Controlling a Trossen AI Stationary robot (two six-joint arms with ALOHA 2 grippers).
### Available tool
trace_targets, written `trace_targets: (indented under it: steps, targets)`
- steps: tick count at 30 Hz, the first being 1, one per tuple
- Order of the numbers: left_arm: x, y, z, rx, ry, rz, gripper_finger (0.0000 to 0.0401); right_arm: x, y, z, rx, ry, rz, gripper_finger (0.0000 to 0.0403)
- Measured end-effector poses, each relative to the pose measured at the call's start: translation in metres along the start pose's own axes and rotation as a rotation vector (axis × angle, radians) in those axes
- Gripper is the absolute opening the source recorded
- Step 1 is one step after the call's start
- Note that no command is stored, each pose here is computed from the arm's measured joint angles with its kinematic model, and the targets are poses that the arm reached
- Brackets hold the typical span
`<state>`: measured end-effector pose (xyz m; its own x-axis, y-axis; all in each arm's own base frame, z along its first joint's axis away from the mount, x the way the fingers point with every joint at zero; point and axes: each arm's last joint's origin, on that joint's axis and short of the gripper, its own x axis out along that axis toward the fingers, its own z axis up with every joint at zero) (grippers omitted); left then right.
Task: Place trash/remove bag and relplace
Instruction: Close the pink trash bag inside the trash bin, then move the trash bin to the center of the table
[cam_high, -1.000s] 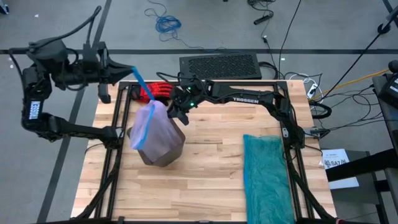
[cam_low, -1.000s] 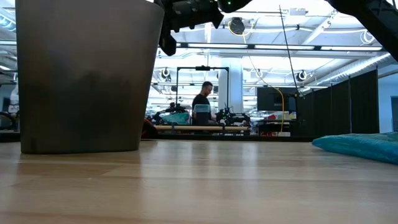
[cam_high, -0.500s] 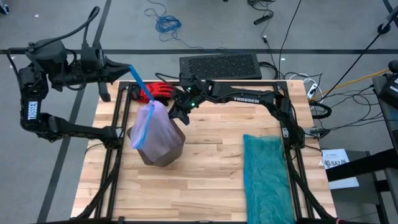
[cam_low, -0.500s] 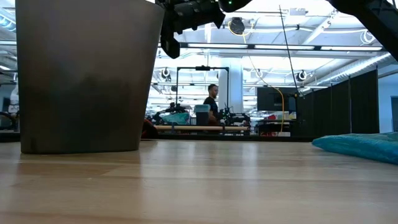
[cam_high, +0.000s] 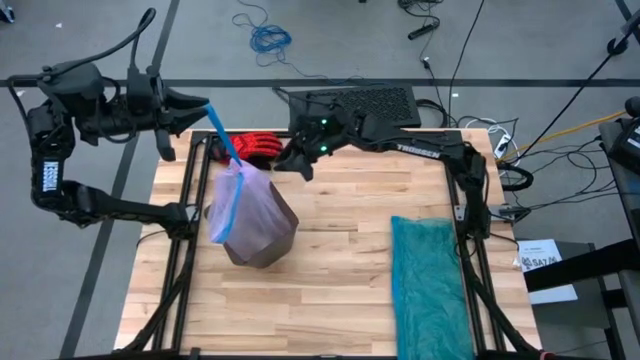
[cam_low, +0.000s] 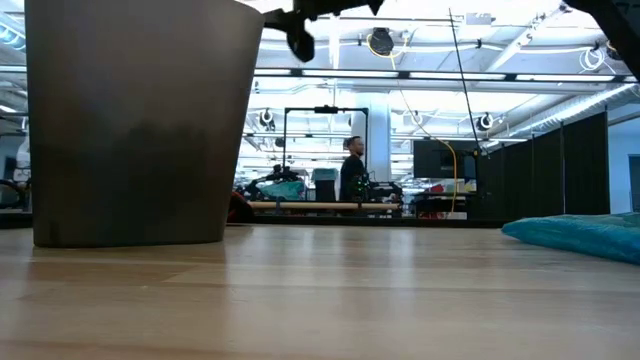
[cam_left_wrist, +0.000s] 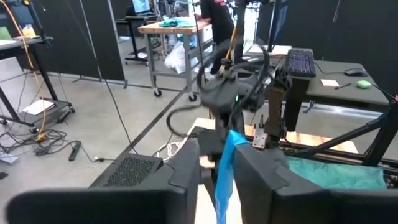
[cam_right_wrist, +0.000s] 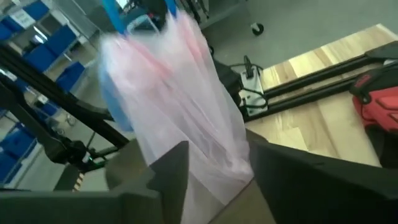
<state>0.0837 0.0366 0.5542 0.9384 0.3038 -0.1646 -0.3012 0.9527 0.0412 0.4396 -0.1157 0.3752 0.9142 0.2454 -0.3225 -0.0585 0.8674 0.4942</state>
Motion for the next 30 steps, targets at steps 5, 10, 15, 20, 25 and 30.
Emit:
trace_targets:
  steps: [5,10,15,20,25,30]
  targets:
    - [0.0,0.0,-0.002,-0.003,0.024,-0.002,0.0137,-0.015,0.013,0.006,0.017,-0.008,0.007,0.0199]
    - [-0.002,0.0,-0.016,-0.012,0.171,0.02,0.0161,-0.024,0.019,0.006,0.025,0.012,0.002,0.021]
    - [-0.004,-0.001,-0.027,0.014,0.28,0.027,0.0167,-0.025,0.018,0.006,0.05,0.018,-0.002,0.021]
    - [-0.006,-0.001,-0.031,0.008,0.325,0.023,0.0167,-0.023,0.023,-0.003,0.149,0.094,-0.01,0.021]
    - [-0.01,0.0,-0.034,0.018,0.354,0.1,0.0166,-0.018,0.035,-0.023,0.216,0.24,-0.033,0.021]
    - [-0.011,0.001,-0.034,-0.045,0.353,0.134,0.0166,-0.012,0.047,-0.033,0.318,0.275,-0.102,0.021]
